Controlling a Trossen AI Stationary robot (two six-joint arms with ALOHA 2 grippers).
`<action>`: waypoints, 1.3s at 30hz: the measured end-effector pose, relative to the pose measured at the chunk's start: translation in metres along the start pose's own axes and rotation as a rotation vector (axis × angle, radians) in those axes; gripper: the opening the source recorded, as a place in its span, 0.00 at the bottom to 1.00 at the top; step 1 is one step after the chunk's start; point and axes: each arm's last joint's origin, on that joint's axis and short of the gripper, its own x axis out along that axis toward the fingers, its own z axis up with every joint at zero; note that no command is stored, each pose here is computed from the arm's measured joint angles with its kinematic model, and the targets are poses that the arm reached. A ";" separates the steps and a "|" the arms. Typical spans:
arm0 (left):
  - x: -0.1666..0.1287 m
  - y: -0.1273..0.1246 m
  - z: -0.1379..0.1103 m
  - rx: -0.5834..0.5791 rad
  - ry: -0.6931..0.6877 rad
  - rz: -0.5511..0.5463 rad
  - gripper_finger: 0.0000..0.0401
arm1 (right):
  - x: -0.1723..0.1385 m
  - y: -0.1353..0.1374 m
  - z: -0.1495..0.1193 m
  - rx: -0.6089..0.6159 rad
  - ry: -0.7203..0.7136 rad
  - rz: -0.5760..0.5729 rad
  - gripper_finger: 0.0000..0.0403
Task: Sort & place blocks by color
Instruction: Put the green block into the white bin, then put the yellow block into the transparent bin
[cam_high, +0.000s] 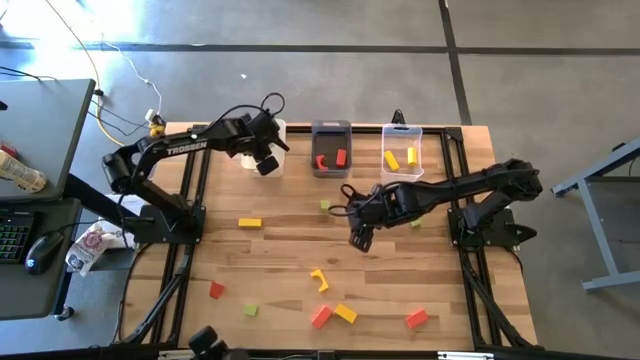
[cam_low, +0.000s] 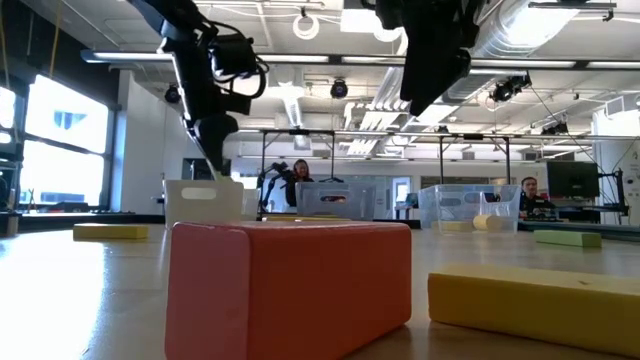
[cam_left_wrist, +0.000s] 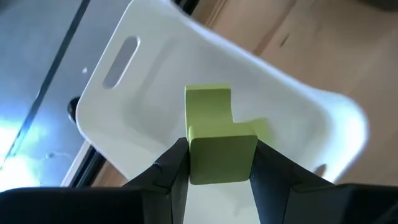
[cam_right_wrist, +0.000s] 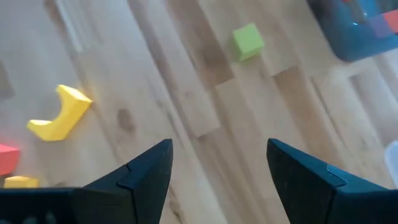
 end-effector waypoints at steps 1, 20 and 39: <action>0.002 0.001 0.000 -0.008 0.009 0.001 0.28 | 0.000 0.003 -0.001 -0.004 -0.002 0.005 0.61; 0.014 0.005 -0.004 -0.185 0.080 0.004 0.40 | 0.018 0.058 -0.022 -0.086 0.023 0.166 0.61; -0.018 0.001 0.008 -0.249 -0.026 -0.085 0.51 | -0.002 0.110 -0.044 -0.145 -0.149 0.330 0.61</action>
